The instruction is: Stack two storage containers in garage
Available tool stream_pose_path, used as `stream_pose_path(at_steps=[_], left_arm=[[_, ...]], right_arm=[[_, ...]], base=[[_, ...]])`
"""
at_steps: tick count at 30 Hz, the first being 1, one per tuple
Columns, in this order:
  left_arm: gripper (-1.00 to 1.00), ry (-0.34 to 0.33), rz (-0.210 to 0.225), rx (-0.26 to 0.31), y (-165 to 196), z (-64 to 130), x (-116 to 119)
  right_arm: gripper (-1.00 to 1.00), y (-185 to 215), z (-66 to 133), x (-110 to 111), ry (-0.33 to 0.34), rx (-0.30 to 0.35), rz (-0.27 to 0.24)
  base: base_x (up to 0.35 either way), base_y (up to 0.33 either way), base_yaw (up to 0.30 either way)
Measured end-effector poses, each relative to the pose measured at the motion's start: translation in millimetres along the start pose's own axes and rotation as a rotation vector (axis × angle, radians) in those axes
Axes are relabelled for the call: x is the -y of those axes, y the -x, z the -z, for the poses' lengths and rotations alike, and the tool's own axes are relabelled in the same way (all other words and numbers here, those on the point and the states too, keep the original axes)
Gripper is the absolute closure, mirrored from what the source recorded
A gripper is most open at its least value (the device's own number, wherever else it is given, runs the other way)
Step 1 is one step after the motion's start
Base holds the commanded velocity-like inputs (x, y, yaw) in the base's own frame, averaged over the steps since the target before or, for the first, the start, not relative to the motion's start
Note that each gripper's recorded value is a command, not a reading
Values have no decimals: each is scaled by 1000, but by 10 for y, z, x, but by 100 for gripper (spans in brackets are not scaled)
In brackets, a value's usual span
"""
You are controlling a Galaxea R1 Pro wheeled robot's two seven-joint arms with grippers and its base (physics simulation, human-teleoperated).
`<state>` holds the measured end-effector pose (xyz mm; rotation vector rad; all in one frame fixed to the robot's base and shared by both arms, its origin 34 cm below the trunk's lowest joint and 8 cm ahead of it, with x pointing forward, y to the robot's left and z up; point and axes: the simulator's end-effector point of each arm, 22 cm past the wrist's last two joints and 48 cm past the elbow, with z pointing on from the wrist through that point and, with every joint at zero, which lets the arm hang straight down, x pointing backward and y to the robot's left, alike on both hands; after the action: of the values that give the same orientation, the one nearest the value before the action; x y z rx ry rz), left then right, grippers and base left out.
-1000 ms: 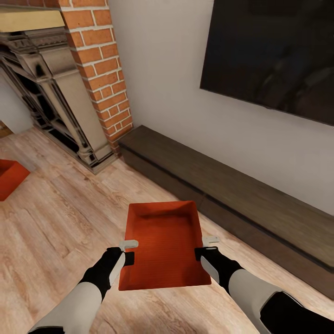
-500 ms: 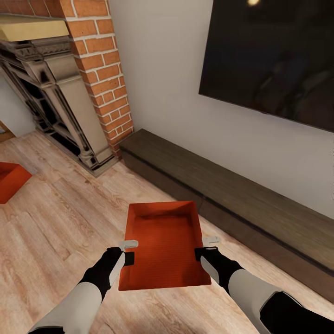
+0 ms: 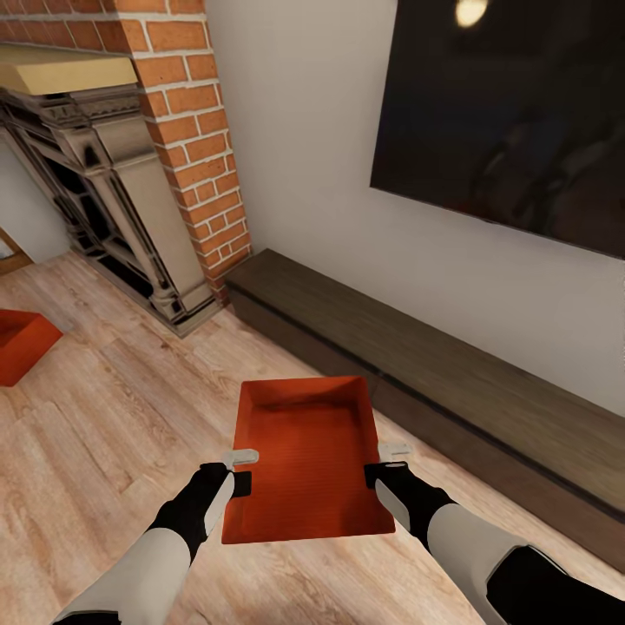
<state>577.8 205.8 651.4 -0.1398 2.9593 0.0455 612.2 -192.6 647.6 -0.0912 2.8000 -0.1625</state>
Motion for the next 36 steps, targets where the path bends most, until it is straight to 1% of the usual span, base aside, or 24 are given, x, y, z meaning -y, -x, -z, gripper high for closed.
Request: stream_pose_path(at_steps=[36], left_arm=[[100,-5,2,57,232,258,9]], right_arm=[[100,274,233,45,-4,57,-7]], base=[[0,0,0]])
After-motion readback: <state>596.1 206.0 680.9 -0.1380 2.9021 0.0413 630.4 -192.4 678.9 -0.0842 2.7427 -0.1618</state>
